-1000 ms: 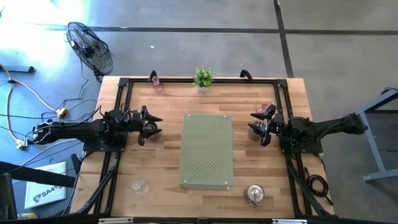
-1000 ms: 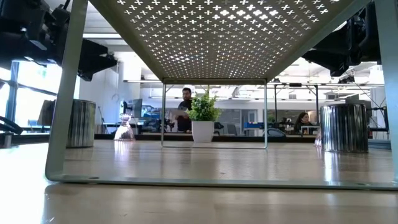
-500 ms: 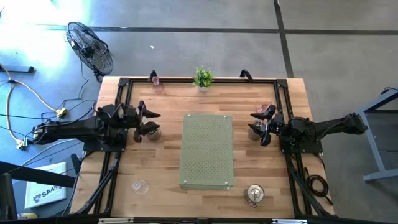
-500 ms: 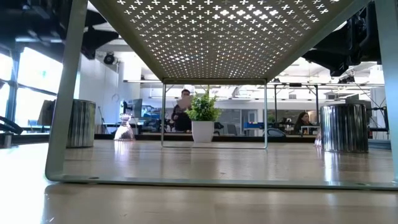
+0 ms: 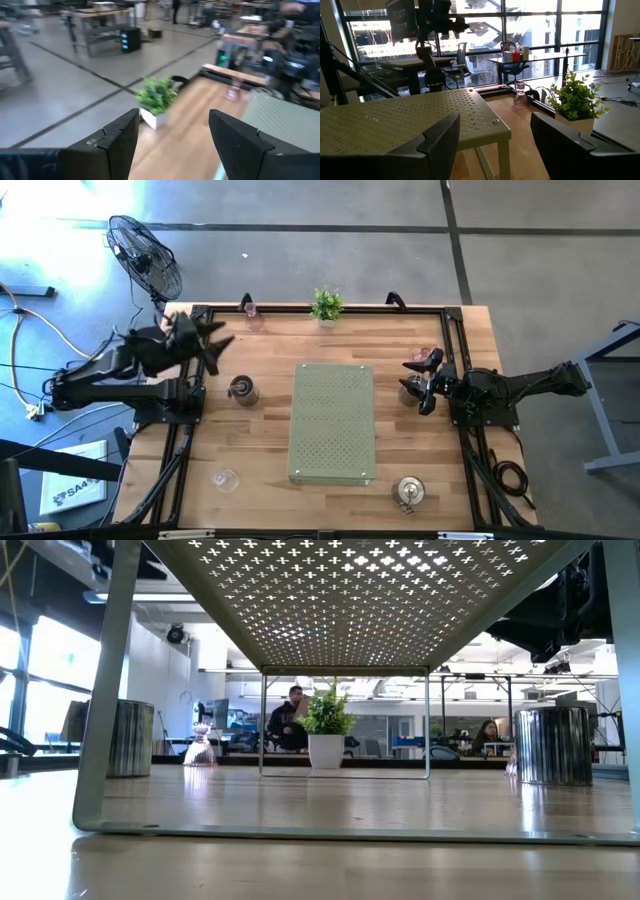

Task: Pick & Place candle stick holders
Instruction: Put the top pink transparent candle holder on the shelf

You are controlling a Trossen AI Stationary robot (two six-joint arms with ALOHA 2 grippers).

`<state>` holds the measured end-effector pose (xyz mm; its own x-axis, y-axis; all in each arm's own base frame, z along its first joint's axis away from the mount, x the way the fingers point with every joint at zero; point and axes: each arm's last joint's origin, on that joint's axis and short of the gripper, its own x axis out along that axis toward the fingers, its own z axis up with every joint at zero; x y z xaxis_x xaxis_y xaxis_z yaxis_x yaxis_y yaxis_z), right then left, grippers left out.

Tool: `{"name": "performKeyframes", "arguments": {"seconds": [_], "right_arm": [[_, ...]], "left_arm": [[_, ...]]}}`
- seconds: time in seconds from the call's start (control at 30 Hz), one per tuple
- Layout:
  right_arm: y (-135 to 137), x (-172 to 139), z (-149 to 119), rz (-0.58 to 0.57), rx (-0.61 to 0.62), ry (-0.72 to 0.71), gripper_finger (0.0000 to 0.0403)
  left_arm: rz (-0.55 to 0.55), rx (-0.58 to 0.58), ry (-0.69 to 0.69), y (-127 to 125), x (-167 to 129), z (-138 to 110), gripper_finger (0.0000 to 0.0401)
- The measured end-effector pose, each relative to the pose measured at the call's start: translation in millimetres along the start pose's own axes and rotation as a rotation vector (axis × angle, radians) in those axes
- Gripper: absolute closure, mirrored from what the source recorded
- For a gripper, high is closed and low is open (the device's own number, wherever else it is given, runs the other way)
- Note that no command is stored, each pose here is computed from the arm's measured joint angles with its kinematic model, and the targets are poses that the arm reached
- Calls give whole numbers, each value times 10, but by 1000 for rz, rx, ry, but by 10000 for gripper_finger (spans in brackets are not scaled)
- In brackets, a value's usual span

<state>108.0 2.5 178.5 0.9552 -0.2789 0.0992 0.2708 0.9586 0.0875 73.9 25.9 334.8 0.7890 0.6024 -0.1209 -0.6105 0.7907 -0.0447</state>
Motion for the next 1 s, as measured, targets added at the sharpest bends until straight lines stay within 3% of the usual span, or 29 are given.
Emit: {"name": "performKeyframes", "arguments": {"seconds": [0.47, 0.7, 1.0], "right_arm": [[-1, 0, -1, -1, 3, 0, 165], [-1, 0, -13, -1, -2, 12, 165], [-2, -1, -42, -3, 10, 40, 165]], "left_arm": [[193, 217, -8, -118, 158, 801, 164], [363, 271, 40, -217, 348, 1157, 164], [391, 340, 134, -284, 584, 1619, 164]]}}
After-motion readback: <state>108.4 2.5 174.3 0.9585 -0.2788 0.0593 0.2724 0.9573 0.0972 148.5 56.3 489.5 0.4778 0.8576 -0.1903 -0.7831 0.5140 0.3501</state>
